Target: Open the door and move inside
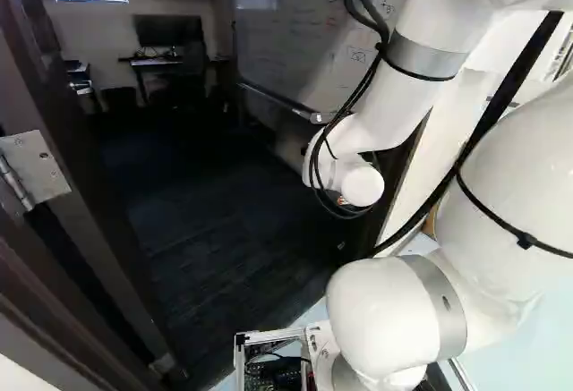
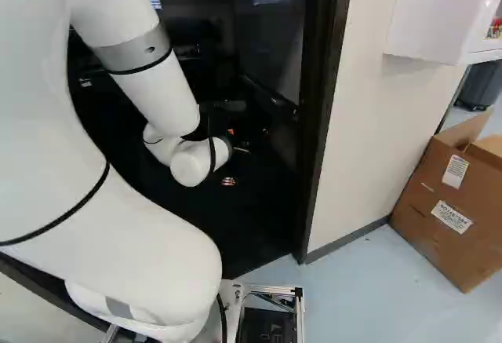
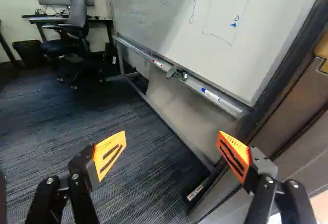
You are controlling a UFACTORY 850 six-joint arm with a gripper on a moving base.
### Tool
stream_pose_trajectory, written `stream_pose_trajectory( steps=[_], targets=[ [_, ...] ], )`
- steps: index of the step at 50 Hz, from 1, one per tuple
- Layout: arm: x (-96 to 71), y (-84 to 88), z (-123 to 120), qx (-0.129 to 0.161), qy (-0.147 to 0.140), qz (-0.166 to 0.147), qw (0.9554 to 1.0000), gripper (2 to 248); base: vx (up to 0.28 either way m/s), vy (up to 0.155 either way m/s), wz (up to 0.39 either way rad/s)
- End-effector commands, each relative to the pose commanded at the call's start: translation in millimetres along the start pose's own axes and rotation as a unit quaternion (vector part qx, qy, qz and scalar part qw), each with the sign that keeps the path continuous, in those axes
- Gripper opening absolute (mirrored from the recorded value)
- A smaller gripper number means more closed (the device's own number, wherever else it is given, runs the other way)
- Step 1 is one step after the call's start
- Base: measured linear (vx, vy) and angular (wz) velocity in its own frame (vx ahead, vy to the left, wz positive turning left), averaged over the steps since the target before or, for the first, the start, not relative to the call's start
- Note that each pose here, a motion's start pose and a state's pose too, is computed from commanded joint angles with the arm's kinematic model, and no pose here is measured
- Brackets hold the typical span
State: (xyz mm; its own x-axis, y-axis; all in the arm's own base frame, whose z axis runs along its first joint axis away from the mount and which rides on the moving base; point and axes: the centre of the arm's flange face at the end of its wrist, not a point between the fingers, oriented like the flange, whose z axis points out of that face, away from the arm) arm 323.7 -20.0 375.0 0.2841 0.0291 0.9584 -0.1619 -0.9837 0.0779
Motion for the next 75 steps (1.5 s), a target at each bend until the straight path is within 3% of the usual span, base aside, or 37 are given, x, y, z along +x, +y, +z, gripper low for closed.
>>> stream_pose_trajectory(
  steps=[75],
  targets=[
    [0.0, 0.0, 0.0, 0.000, 0.000, 0.000, 1.0000, 247, 0.094, 0.028, 0.184]
  ],
)
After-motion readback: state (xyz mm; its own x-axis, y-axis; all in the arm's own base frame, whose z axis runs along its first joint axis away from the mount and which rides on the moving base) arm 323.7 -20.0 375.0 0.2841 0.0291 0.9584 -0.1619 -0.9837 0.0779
